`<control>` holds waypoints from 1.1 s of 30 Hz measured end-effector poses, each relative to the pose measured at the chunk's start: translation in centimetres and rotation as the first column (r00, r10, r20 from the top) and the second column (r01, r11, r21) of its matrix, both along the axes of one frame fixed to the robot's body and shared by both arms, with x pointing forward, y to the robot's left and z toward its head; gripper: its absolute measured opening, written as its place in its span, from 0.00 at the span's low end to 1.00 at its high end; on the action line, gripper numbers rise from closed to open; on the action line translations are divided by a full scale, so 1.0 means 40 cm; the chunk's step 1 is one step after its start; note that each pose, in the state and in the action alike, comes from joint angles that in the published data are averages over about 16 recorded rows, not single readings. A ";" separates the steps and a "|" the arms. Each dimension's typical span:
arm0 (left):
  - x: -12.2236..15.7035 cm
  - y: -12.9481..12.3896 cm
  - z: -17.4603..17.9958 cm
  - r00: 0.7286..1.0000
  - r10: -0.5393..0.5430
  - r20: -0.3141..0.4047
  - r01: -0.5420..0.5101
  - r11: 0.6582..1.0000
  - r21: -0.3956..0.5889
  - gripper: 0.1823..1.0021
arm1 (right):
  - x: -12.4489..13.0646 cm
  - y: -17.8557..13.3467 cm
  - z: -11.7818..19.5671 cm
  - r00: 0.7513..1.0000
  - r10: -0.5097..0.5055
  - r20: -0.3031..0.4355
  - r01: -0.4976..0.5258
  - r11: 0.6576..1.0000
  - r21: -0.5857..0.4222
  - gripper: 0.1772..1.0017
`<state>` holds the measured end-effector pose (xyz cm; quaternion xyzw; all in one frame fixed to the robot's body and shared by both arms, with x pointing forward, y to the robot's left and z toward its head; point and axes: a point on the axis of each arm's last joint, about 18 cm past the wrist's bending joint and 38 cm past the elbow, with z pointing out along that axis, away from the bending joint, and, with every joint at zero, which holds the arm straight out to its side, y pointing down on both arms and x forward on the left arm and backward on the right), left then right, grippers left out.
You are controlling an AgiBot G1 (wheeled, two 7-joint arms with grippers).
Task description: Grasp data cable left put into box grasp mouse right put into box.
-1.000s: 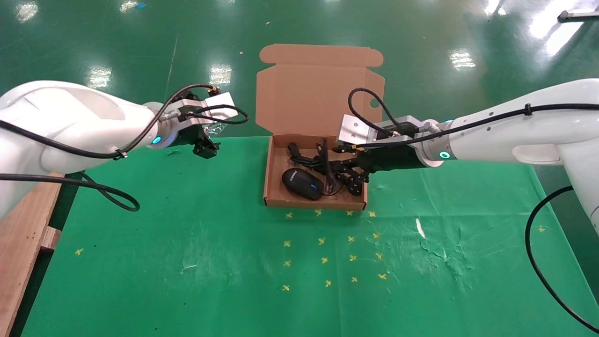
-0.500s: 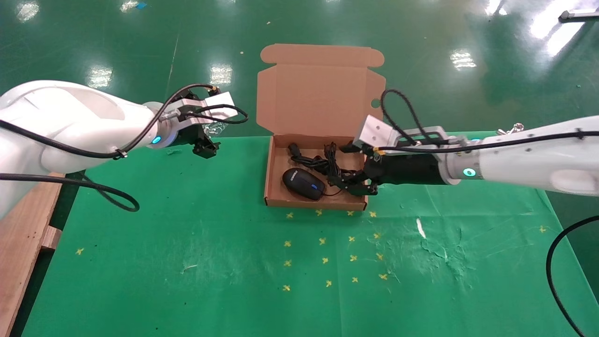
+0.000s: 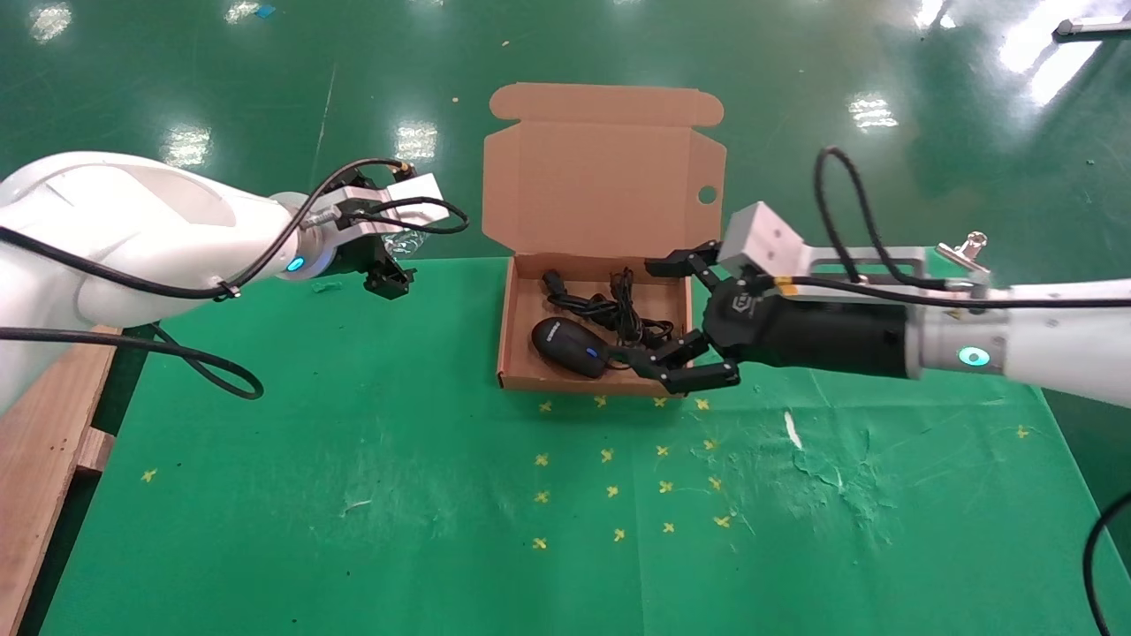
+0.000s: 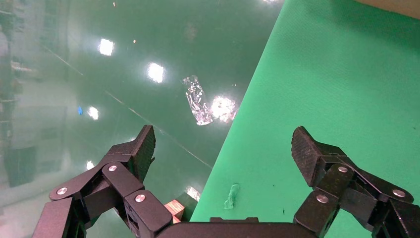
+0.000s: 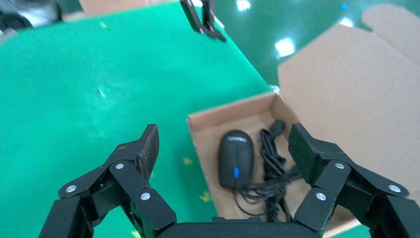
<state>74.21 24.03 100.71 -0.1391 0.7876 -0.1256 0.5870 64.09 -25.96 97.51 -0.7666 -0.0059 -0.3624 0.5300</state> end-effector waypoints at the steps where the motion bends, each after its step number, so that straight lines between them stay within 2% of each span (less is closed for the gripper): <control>1: 0.000 0.000 0.000 1.000 0.000 0.000 0.000 1.000 0.000 1.00 | -0.010 -0.004 0.001 1.000 0.010 -0.002 -0.010 1.000 0.011 0.89; 10: -0.005 0.005 -0.017 1.000 -0.005 -0.026 0.004 1.000 -0.024 1.00 | -0.113 -0.042 0.011 0.995 0.102 -0.007 -0.101 0.990 0.097 0.97; 19: -0.037 0.021 -0.096 0.987 -0.054 -0.153 0.031 0.988 -0.149 1.00 | -0.227 -0.073 0.023 0.979 0.202 -0.004 -0.199 0.968 0.156 1.00; 26: -0.088 0.029 -0.167 0.951 -0.155 -0.268 0.074 0.954 -0.292 1.00 | -0.322 -0.093 0.033 0.959 0.283 -0.001 -0.278 0.943 0.183 1.00; 33: -0.151 0.031 -0.210 0.899 -0.290 -0.330 0.131 0.894 -0.428 1.00 | -0.389 -0.103 0.040 0.940 0.341 0.000 -0.335 0.922 0.192 1.00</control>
